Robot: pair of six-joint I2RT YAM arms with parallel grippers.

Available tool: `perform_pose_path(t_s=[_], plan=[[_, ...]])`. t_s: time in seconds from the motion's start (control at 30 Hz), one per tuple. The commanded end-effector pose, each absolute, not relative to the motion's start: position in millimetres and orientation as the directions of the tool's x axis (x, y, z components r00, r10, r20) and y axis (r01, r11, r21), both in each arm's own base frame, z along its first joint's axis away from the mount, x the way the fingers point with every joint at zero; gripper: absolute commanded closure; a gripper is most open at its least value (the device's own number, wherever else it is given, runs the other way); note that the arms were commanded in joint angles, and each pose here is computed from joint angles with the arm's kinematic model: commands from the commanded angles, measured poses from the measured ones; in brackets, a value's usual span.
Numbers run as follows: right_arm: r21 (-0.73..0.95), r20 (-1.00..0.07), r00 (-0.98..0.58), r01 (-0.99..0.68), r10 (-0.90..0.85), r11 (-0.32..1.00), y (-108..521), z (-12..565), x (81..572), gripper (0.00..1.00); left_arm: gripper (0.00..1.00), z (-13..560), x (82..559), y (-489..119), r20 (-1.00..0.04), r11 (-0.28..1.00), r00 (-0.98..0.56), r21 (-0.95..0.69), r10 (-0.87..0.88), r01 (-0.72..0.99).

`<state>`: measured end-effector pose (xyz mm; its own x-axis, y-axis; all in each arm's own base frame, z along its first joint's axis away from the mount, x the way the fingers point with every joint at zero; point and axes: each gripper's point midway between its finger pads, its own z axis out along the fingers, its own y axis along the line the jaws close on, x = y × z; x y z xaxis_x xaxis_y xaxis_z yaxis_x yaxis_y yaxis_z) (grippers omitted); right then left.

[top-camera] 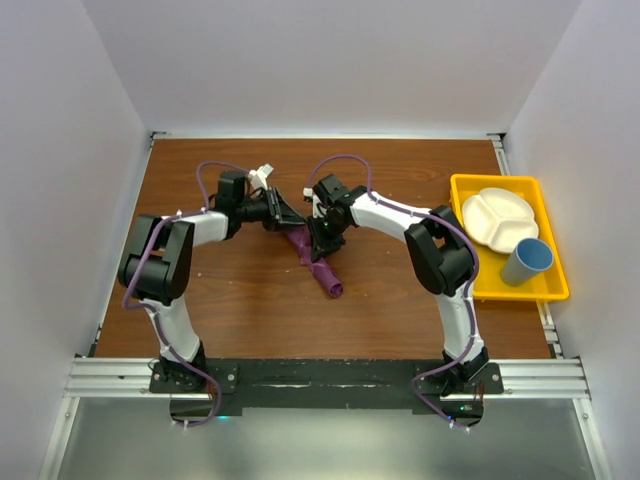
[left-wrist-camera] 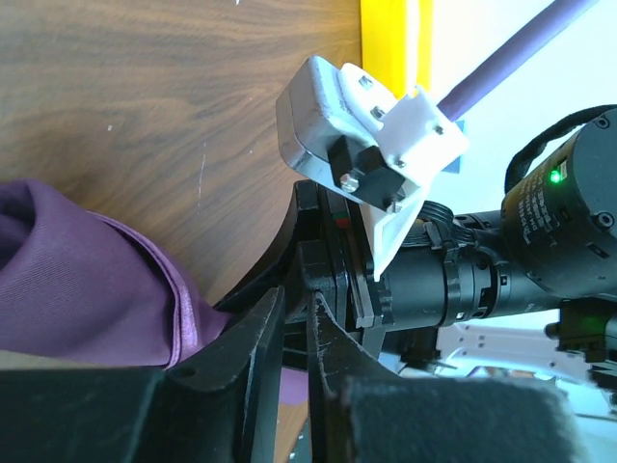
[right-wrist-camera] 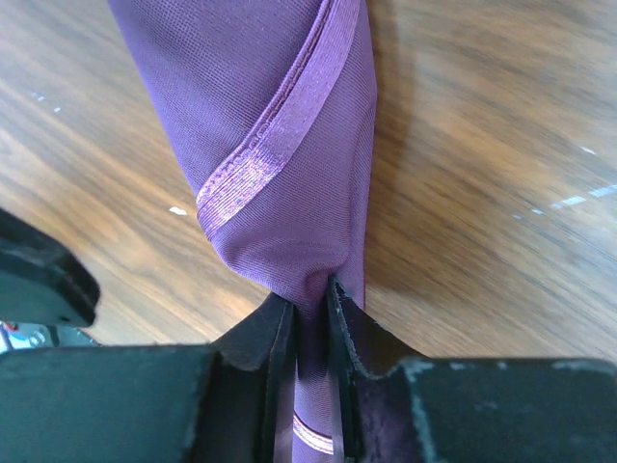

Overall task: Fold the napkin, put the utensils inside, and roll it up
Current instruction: Roll the napkin with the utensil

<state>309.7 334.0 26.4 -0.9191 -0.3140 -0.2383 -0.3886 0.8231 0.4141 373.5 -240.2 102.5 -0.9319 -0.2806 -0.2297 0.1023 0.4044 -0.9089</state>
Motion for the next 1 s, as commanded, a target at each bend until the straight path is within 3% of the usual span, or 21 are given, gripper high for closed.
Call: perform_pose_path(t_s=[0.0, 0.17, 0.3, 0.43, 0.53, 0.97], plan=[[0.333, -0.358, -0.848, -0.506, -0.39, 0.795, 337.7, 52.4, 312.7, 0.81, 0.83, 37.6, 384.7, -217.0, -0.269, 0.621, -0.921, -0.783, -0.281, 0.039], [0.319, -0.378, -0.84, -0.512, -0.388, 0.798, 337.4, 60.2, 313.2, 0.81, 0.86, 54.2, 390.6, -213.4, -0.298, 0.628, -0.915, -0.775, -0.274, 0.064], [0.322, -0.398, -0.837, -0.511, -0.375, 0.797, 336.4, 67.3, 311.6, 0.77, 0.85, 100.2, 390.1, -213.8, -0.345, 0.568, -0.882, -0.815, -0.32, 0.114], [0.289, -0.411, -0.83, -0.51, -0.376, 0.81, 331.9, 67.6, 316.3, 0.93, 0.84, 130.4, 392.2, -198.6, -0.43, 0.564, -0.815, -0.81, -0.388, 0.159], [0.276, -0.412, -0.829, -0.508, -0.377, 0.816, 331.0, 65.9, 319.0, 0.96, 0.83, 136.5, 390.1, -196.2, -0.464, 0.559, -0.8, -0.805, -0.381, 0.2], [0.211, -0.391, -0.811, -0.54, -0.436, 0.815, 333.6, 51.7, 309.7, 0.84, 0.85, 96.3, 376.8, -241.2, -0.298, 0.394, -0.883, -0.908, -0.363, 0.145]])
